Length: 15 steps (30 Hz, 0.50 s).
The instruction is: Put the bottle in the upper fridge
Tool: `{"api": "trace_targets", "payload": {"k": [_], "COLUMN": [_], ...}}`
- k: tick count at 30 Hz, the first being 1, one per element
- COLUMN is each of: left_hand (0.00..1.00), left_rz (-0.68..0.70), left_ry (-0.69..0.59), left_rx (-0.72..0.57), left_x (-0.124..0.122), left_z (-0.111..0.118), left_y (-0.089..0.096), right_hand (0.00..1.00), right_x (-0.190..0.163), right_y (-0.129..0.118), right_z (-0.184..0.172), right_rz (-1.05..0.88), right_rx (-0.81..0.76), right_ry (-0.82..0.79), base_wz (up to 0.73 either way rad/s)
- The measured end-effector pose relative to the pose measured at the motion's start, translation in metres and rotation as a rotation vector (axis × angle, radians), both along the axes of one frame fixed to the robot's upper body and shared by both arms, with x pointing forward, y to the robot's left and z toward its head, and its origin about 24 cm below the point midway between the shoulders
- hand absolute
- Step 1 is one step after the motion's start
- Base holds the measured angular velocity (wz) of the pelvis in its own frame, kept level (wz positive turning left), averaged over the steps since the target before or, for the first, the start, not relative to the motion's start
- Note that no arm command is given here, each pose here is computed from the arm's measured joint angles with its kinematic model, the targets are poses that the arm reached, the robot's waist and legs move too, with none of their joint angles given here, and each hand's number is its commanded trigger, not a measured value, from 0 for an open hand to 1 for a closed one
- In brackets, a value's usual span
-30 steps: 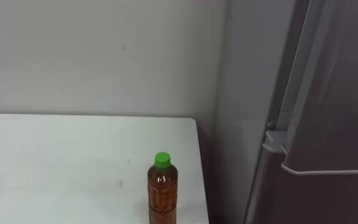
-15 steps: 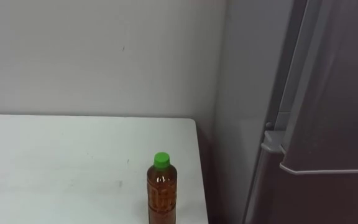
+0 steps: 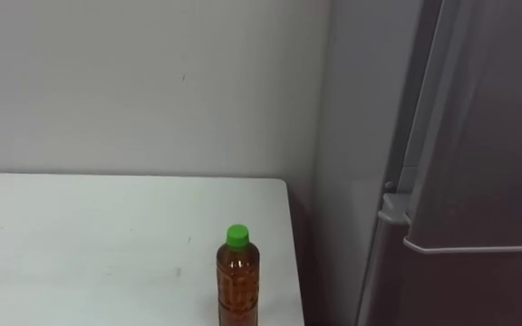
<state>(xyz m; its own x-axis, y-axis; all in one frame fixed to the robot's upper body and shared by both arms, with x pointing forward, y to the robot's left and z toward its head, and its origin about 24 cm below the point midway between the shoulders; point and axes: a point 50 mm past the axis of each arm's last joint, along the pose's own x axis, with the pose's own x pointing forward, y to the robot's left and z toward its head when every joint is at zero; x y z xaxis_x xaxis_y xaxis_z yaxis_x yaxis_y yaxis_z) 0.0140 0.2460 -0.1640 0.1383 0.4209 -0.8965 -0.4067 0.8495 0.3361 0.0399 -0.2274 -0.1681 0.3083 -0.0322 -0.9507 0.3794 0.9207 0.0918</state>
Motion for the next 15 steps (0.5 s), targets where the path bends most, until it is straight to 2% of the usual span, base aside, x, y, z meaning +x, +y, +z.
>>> {"api": "trace_targets", "payload": {"k": [6, 11, 15], "left_hand": [0.00, 0.00, 0.00], "left_rz": [0.142, 0.350, 0.390], "left_ry": [-0.059, -0.291, -0.406], "left_rx": [0.031, 0.100, 0.121], "left_x": [0.006, 0.044, 0.069], "left_z": [0.004, 0.025, 0.039], "left_y": [0.010, 0.034, 0.040], "right_hand": [0.00, 0.00, 0.00], "right_x": [0.000, -0.001, -0.001], "right_y": [-0.006, -0.013, -0.014], "right_z": [0.002, 0.004, 0.004], "right_rz": [0.000, 0.010, 0.010], "right_rx": [-0.011, -0.027, -0.029], "right_ry": [-0.005, -0.012, -0.014], "base_wz": [0.03, 0.04, -0.03]}}
